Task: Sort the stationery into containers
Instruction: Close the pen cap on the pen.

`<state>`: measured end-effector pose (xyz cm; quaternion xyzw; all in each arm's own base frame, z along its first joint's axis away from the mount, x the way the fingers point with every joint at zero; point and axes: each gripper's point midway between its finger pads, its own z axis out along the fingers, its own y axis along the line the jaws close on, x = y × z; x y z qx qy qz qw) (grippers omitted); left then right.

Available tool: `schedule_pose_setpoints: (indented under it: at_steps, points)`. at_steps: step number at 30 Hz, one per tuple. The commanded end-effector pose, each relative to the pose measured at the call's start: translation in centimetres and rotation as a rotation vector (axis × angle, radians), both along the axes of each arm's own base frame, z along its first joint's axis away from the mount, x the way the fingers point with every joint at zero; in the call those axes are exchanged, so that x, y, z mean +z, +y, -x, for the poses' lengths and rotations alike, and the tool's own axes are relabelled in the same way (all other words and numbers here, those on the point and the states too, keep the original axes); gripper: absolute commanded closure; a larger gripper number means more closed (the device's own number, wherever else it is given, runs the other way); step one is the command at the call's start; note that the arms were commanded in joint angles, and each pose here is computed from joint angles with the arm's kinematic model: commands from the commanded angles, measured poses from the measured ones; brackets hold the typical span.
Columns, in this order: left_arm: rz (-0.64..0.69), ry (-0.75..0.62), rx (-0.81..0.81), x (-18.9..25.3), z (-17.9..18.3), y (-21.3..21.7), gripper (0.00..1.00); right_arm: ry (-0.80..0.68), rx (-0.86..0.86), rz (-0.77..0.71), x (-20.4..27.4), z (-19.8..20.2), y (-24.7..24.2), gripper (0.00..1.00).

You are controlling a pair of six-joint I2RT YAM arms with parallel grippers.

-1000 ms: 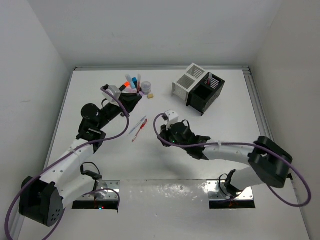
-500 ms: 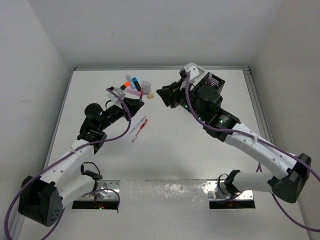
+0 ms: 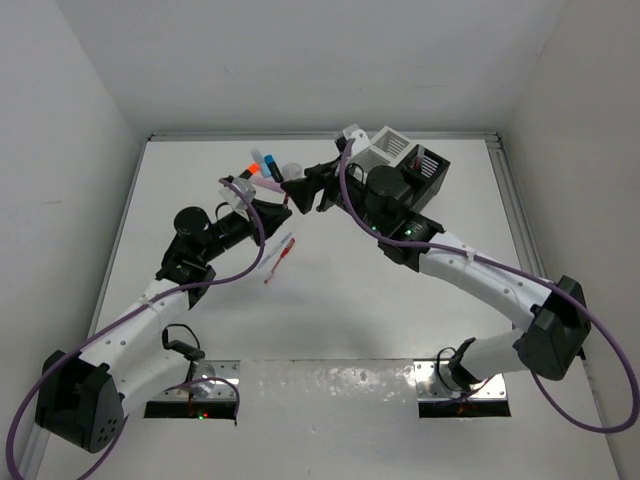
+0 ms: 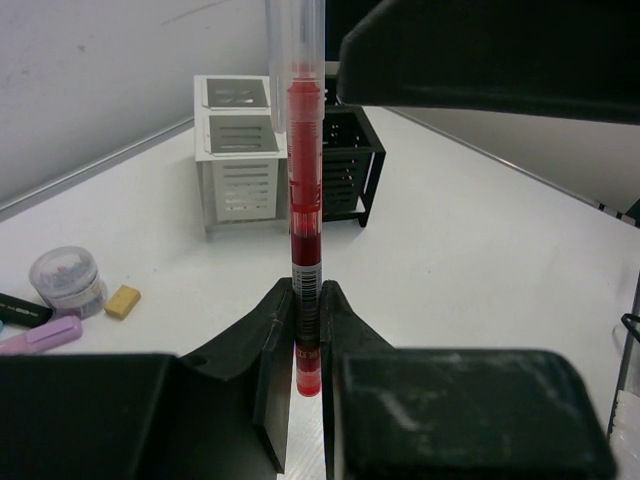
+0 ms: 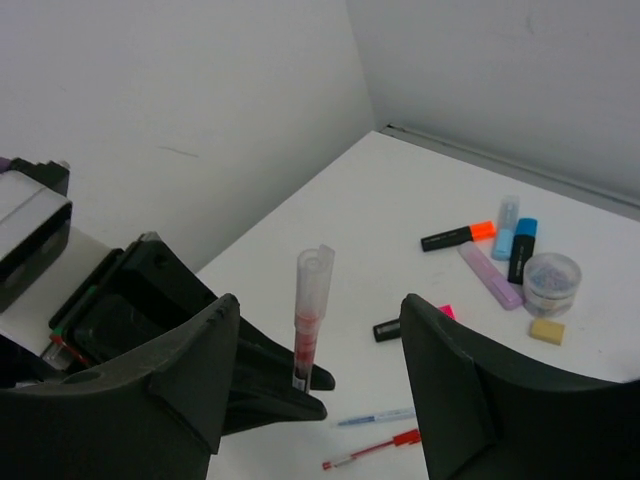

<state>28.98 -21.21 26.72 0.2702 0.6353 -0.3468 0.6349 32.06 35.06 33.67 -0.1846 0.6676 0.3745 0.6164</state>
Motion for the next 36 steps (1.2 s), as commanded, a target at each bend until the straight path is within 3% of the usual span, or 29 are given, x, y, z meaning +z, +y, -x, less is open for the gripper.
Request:
schedule_pose_setpoints:
  at_steps: [1,12,20,26,31,36]
  points:
    - [0.013,-0.040,-0.022,1.1,0.5,-0.4,1.00,-0.082,0.049,-0.140,5.0,0.2,0.9,0.37]
    - [0.016,-0.024,-0.027,0.8,0.8,-0.5,1.00,-0.069,0.085,-0.168,4.9,0.0,2.1,0.67]
    - [0.037,-0.087,0.024,2.5,-0.1,0.2,1.00,-0.004,0.097,-0.122,2.0,0.0,2.5,1.00]
    - [0.033,-0.172,0.048,4.1,-0.7,0.5,1.00,0.023,0.120,0.020,-3.8,1.5,3.1,1.00]
    - [0.058,-0.246,0.113,6.2,-1.8,1.8,1.00,0.112,0.048,0.205,-13.9,3.1,1.8,1.00]
    - [0.067,-0.347,0.109,8.0,-1.7,2.0,1.00,0.191,0.026,0.192,-19.0,4.7,2.6,1.00]
